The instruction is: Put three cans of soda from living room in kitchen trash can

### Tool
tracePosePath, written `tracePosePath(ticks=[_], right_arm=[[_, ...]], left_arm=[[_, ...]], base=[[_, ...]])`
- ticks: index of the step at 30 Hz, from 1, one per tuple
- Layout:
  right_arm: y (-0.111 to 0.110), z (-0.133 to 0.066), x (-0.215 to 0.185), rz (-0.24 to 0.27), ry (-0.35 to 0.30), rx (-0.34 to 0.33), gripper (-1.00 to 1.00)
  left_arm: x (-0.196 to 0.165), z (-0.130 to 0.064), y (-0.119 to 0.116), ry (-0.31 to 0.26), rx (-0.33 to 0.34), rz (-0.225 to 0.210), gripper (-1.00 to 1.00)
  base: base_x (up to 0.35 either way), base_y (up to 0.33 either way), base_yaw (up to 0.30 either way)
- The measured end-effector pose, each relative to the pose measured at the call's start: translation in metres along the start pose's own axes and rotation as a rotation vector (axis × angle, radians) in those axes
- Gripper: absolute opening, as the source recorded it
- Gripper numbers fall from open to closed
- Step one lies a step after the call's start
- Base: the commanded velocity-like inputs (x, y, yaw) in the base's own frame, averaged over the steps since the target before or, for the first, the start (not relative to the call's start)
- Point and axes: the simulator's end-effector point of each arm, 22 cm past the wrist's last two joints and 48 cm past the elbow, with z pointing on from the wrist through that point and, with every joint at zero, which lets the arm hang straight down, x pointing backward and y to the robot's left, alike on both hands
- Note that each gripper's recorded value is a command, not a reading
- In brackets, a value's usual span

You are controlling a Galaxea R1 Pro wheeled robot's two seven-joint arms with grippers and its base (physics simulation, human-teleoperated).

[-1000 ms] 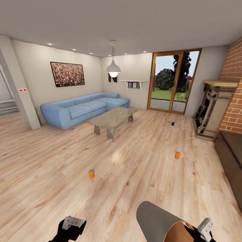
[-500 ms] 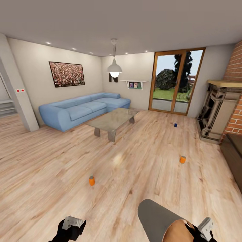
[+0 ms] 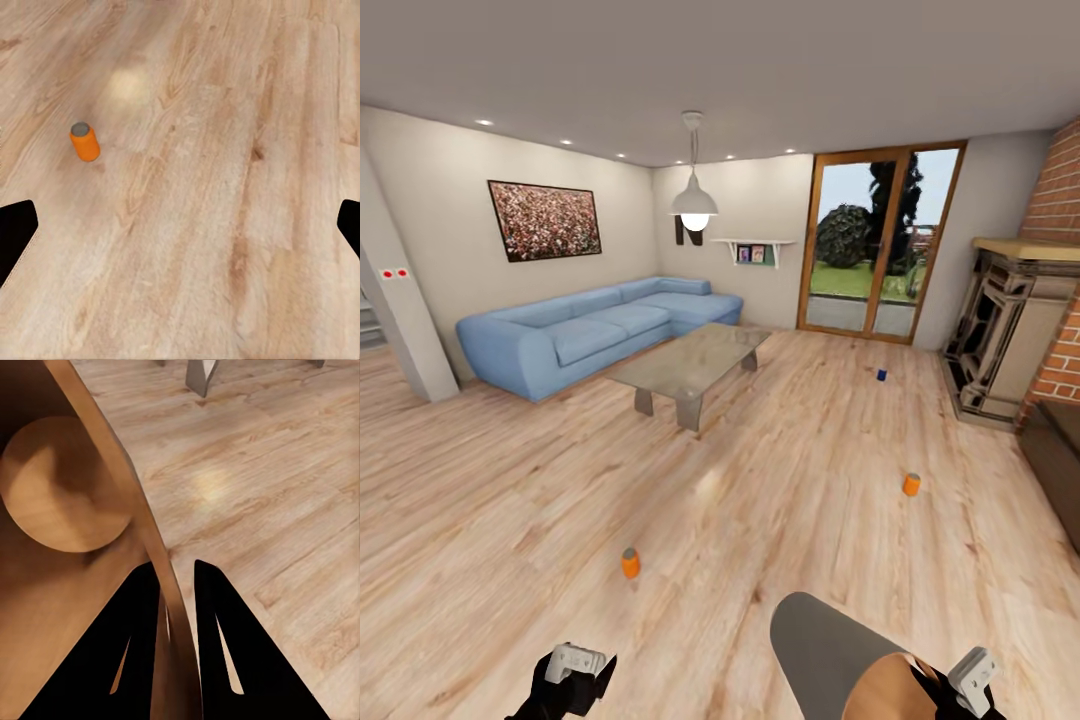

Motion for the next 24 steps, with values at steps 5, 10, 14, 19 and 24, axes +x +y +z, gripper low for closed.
tracePosePath(ticks=[5, 10, 14, 19, 24], right_arm=[[0.0003, 0.0000, 0.0003, 0.001, 0.000, 0.000, -1.00], [-0.0006, -0.0003, 0.0005, 0.002, 0.001, 0.002, -1.00], [-0.0014, -0.0007, 0.0007, 0.001, 0.002, 0.003, -1.00], [-0.0022, -0.0011, 0.0008, 0.001, 0.002, 0.004, -1.00], [-0.0028, -0.0013, 0.0009, 0.000, 0.003, 0.005, -1.00]], left_arm=[[0.0000, 0.0000, -0.0002, 0.000, 0.001, 0.000, 1.00], [0.0000, 0.0000, -0.0003, 0.000, 0.001, 0.000, 1.00], [0.0000, 0.0000, -0.0005, 0.000, 0.002, 0.000, 1.00], [0.0000, 0.0000, -0.0007, 0.000, 0.003, 0.000, 1.00], [0.0000, 0.0000, -0.0008, 0.000, 0.004, -0.001, 1.00]], base=[[0.307, 0.159, -0.010], [0.305, 0.177, -0.003], [0.303, 0.188, -0.001], [0.301, 0.192, 0.000], [0.299, 0.193, -0.006]])
